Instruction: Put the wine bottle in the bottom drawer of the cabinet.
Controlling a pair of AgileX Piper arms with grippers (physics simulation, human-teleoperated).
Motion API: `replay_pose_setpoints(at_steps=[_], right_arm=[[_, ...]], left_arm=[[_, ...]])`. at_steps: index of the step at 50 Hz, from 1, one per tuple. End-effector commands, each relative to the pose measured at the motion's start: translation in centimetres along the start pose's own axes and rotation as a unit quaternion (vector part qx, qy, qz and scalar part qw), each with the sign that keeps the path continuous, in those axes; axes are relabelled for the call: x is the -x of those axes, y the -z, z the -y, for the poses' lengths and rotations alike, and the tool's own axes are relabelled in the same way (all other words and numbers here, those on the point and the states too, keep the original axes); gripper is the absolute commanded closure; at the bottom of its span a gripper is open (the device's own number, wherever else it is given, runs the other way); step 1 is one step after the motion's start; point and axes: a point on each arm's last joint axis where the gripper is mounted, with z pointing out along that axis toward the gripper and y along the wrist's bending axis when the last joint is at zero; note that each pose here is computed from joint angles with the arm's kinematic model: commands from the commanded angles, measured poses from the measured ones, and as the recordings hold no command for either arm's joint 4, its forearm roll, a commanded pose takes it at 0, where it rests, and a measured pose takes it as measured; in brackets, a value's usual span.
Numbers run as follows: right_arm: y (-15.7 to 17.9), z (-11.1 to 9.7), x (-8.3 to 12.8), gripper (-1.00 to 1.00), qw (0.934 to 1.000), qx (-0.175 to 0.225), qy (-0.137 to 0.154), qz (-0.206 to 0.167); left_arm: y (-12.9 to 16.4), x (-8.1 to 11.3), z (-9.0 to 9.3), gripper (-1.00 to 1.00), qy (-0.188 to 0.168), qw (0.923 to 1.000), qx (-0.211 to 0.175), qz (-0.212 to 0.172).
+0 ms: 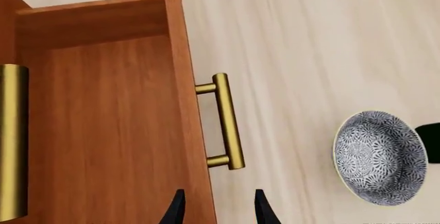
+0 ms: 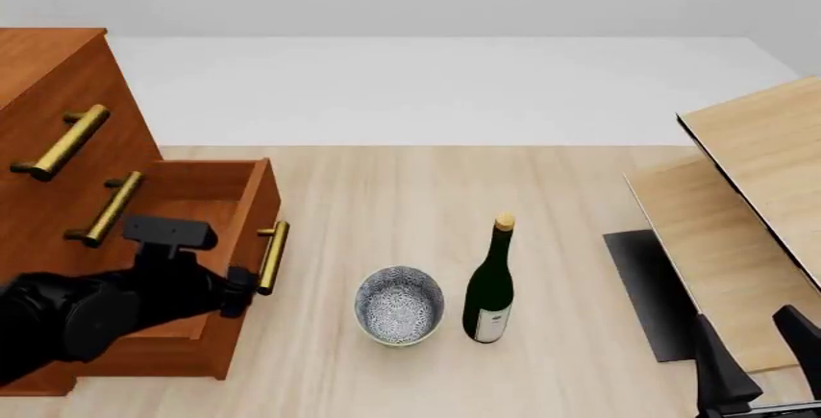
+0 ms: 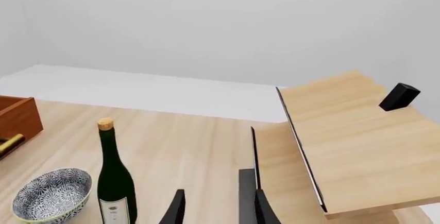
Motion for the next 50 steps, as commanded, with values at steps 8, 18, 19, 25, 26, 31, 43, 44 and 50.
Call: replay_pose_setpoints(at_steps=[8, 18, 19, 25, 26, 31, 43, 44, 50], right_arm=[[0.0, 0.0, -0.1, -1.00, 1.0000, 0.000, 0.000, -0.002], [0.0, 0.0, -0.2, -1.00, 1.0000, 0.000, 0.000, -0.003], [0.0, 0.0, -0.2, -1.00, 1.0000, 0.000, 0.000, -0.003], [0.0, 0.0, -0.1, -1.00, 1.0000, 0.001, -0.001, -0.003], [0.0, 0.0, -0.1, -1.00, 1.0000, 0.001, -0.001, -0.003], [0.0, 0.0, -0.1, -1.00, 1.0000, 0.001, 0.000, -0.003], [0.0, 0.0, 0.0, -1.00, 1.0000, 0.003, -0.002, -0.002], [0.0, 0.0, 0.0, -1.00, 1.0000, 0.004, -0.002, -0.002], [0.0, 0.0, 0.0, -1.00, 1.0000, 0.004, -0.003, -0.002]], left_arm=[[-0.9, -1.0, 0.4, -1.00, 0.000, 1.0000, -0.006, -0.008], [-1.4, -1.4, 0.5, -1.00, -0.001, 0.9999, -0.008, -0.011], [-1.4, -1.4, 0.5, -1.00, -0.003, 0.9999, -0.008, -0.012], [-1.7, -1.9, 0.9, -1.00, -0.005, 0.9998, -0.014, -0.015], [-1.7, -1.9, 0.9, -1.00, -0.004, 0.9998, -0.014, -0.016], [-1.7, -1.9, 1.2, -1.00, -0.004, 0.9997, -0.018, -0.015], [-0.9, -1.8, 1.9, -1.00, -0.010, 0.9994, -0.030, -0.011], [-0.9, -1.8, 1.9, -1.00, -0.011, 0.9994, -0.030, -0.011], [-0.9, -1.7, 2.3, -1.00, -0.012, 0.9992, -0.036, -0.010]])
